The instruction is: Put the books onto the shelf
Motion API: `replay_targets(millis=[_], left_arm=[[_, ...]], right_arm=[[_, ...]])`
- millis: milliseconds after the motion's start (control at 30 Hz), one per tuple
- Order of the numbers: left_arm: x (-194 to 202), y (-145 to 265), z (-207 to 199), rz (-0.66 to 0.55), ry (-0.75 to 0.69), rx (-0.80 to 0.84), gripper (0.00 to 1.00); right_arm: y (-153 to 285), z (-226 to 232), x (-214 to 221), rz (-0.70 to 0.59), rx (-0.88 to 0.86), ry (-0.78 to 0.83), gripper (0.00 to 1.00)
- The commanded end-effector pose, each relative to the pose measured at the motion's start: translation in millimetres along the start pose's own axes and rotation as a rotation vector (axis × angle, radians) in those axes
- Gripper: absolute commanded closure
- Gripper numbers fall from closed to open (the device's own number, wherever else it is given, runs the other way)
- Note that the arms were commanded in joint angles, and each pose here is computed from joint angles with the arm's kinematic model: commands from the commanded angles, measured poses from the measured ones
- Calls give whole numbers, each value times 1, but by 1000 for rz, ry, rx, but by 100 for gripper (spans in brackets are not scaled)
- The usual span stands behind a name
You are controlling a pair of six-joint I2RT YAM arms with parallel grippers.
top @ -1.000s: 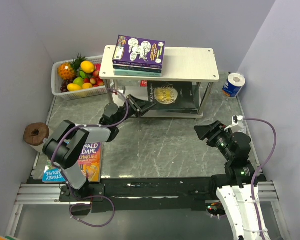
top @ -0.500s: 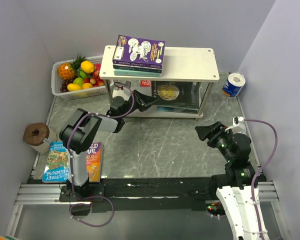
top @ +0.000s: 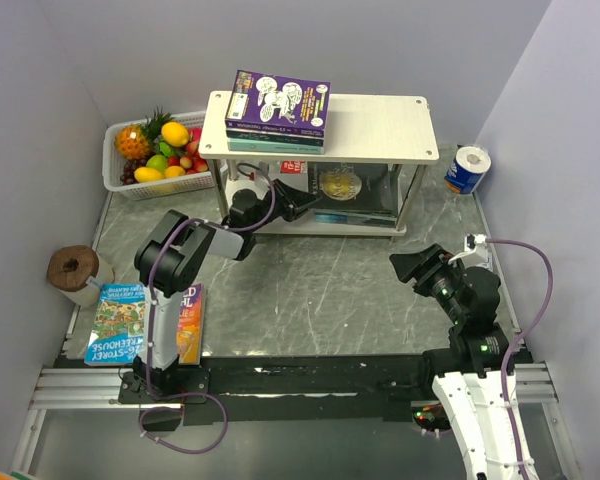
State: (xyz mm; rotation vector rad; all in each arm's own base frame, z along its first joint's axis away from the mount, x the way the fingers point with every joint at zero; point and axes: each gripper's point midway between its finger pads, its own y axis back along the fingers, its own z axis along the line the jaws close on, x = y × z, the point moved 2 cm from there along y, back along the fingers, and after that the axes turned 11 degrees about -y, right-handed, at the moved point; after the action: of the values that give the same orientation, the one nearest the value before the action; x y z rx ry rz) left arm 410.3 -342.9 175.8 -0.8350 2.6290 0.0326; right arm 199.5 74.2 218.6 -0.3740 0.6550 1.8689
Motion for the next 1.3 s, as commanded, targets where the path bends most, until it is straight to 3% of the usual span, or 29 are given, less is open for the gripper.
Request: replay_targets(millis=[0, 367, 600, 900, 1167, 1267], left_arm=[[-21, -13, -60, -30, -109, 205, 98], [-10, -23, -46, 71, -74, 180, 98], [-6, -20, -37, 111, -65, 163, 76], [-5, -11, -23, 178, -58, 106, 57], [-5, -5, -10, 200, -103, 17, 50], [-11, -3, -4, 183, -104, -21, 51]], right_arm=[[-2, 0, -5, -31, -8, 17, 28], [-3, -2, -6, -34, -2, 18, 28], [-5, -1, -5, -27, -8, 13, 28], [-6, 1, -5, -23, -15, 12, 28], [-7, 3, -2, -7, -30, 4, 28], [-7, 3, -1, -4, -34, 1, 28]])
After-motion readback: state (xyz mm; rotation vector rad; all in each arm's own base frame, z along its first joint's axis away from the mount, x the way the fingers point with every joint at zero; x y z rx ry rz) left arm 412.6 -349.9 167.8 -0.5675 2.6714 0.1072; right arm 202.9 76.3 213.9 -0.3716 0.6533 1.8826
